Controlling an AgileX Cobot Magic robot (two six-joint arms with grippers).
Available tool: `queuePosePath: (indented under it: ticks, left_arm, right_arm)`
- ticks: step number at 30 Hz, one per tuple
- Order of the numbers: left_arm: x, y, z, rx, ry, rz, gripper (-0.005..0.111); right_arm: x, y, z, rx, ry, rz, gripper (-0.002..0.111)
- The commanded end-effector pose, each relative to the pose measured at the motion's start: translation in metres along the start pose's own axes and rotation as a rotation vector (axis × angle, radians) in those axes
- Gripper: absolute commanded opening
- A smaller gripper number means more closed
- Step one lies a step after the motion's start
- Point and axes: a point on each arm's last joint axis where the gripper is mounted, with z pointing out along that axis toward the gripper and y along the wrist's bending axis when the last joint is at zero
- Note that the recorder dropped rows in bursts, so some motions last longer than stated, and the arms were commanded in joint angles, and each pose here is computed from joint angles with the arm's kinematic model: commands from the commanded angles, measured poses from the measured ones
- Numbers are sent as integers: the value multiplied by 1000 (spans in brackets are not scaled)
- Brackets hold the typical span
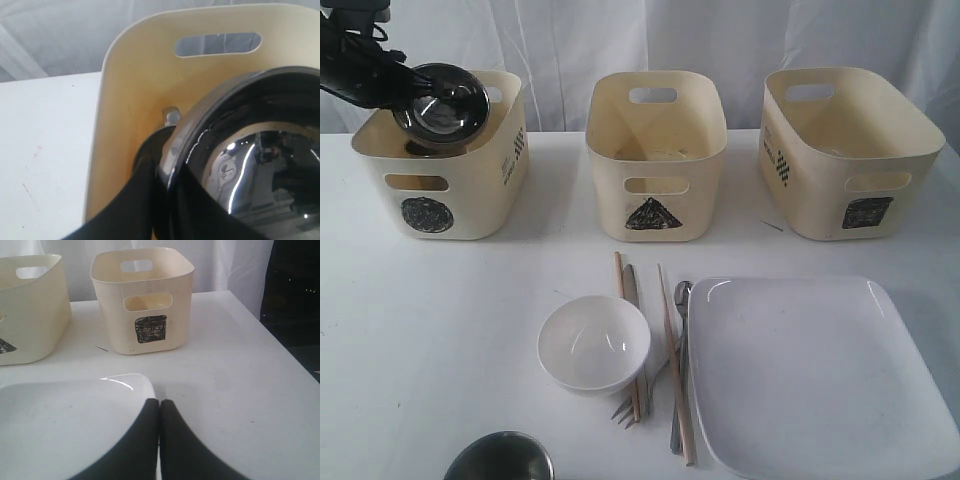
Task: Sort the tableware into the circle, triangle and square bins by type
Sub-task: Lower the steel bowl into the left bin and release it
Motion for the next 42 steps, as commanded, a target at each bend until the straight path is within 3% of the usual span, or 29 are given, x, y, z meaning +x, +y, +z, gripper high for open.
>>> queuePosePath:
  ticks: [1,5,6,11,19,26,33,42]
  left_arm:
    - [-5,0,-6,7,-18,-42,24]
    - [-5,0,-6,7,-16,-74,59]
    - [-4,-1,-6,9,-8,-74,61]
    - [-12,-2,-25,16,7,-85,55]
    - [-26,-7,-80,53,60,-53,55]
    - [-27,-40,-123,302,141,27,55]
    - [5,-72,-139,343,328,119,50]
    - [53,-92,-166,372,414,148,50]
  right_arm:
    - [0,0,0,-7,-14,-13,0]
    - [0,0,0,-7,-14,-13,0]
    - [0,0,0,-7,-14,-13,0]
    - [0,0,0,-7,-14,-13,0]
    - [0,0,0,-7,-14,-13,0]
    - [0,0,0,-7,-14,-13,0]
    - [0,0,0,-7,-14,-13,0]
    - [0,0,0,-7,-14,-13,0]
